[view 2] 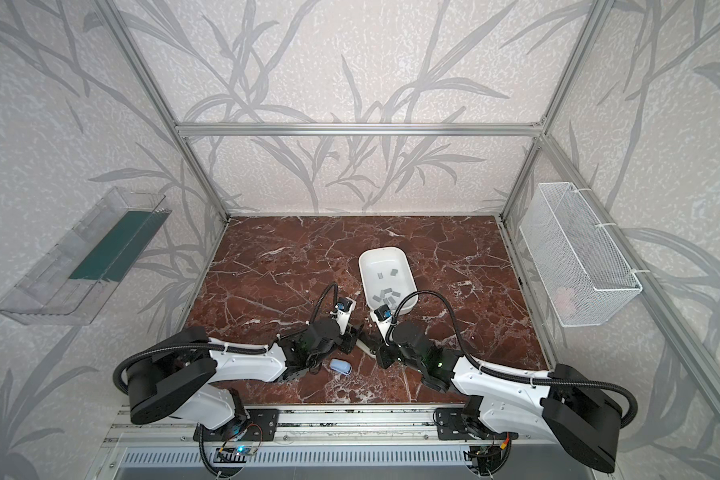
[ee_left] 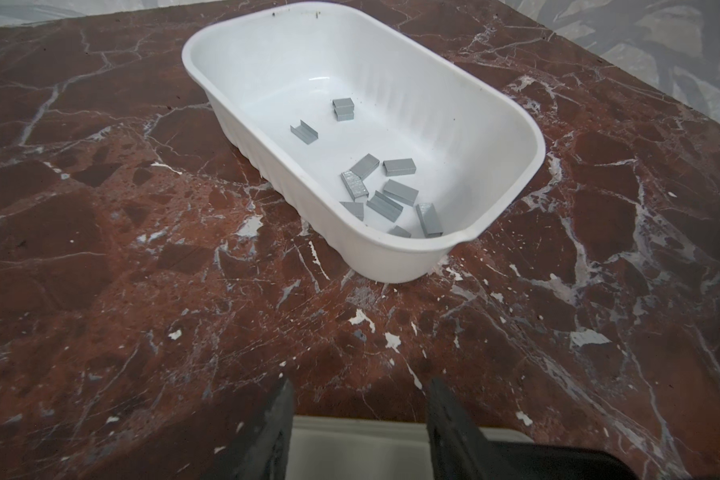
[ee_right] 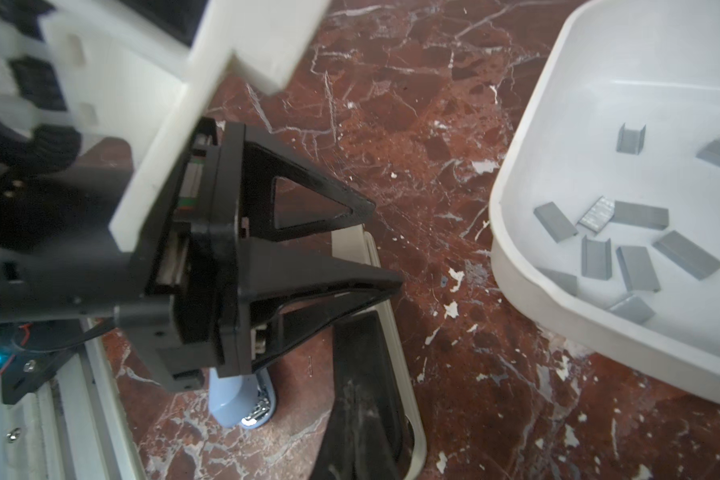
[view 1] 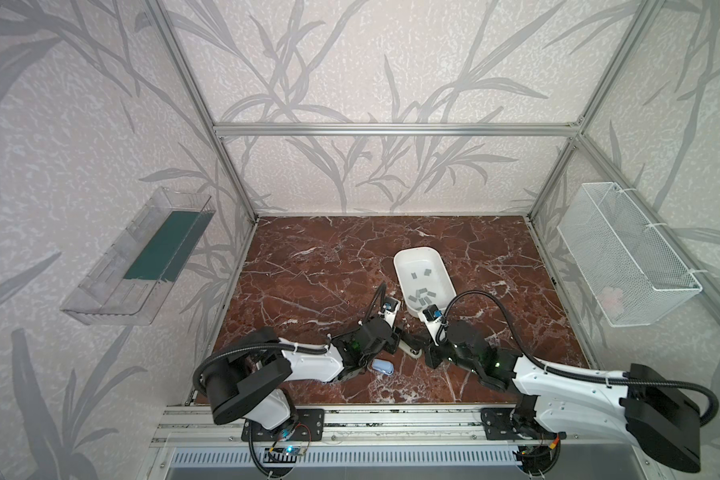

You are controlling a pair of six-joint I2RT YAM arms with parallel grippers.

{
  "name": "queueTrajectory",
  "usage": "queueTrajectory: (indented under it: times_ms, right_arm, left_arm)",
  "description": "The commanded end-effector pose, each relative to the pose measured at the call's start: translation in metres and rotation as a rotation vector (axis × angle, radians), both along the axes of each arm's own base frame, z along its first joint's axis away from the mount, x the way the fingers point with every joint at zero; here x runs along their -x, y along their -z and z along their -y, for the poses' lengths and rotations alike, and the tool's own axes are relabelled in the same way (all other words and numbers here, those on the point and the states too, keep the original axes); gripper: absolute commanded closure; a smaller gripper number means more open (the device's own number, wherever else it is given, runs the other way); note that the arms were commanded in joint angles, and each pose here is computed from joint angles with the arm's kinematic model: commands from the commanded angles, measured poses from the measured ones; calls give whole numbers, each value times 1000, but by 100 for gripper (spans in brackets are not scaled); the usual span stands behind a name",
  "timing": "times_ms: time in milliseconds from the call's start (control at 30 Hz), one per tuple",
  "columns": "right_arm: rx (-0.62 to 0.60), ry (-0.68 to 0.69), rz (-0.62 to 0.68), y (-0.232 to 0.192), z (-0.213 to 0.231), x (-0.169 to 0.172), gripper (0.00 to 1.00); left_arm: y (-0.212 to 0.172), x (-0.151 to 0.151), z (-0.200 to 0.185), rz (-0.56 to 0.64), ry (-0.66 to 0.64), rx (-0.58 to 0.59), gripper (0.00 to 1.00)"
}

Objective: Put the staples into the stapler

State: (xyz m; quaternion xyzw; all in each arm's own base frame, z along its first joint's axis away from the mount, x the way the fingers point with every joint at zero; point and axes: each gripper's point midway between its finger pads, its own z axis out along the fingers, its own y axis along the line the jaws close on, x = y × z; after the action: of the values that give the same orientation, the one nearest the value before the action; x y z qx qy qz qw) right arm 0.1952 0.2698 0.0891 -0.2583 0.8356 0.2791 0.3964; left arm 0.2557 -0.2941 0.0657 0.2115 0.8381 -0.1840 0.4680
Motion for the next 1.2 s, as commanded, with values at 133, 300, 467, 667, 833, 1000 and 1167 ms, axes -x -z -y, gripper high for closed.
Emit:
queueTrajectory:
  times_ms: [133,300,467,667,833,1000,1167]
  right_arm:
    - [124,45,9,65,-3,18,100]
    - [81,52,26,69,-9,15,100]
    - [118,63,48,28,-13,7,84]
    - [57,152,121,-52,5,-12,33]
    - [180,755,195,-81,135,-71,1]
    - [298,1171,248,-70,264,-79,1]
    - [187,1320,337,-60,330,-78,1]
  left_arm:
    - [35,0,9,6,-16,-27,50]
    - [36,-1,1,30,-38,-51,50]
    - [-1,-15,-7,79,-85,-103,46]
    - [-75,-57,-57,36,-242,-38,43]
    - [-95,-94,-155,20,-532,25,13]
    - [-87,-105,-257,125,-758,-171,0]
    - [-93,-99,-316,157,-944,-89,0]
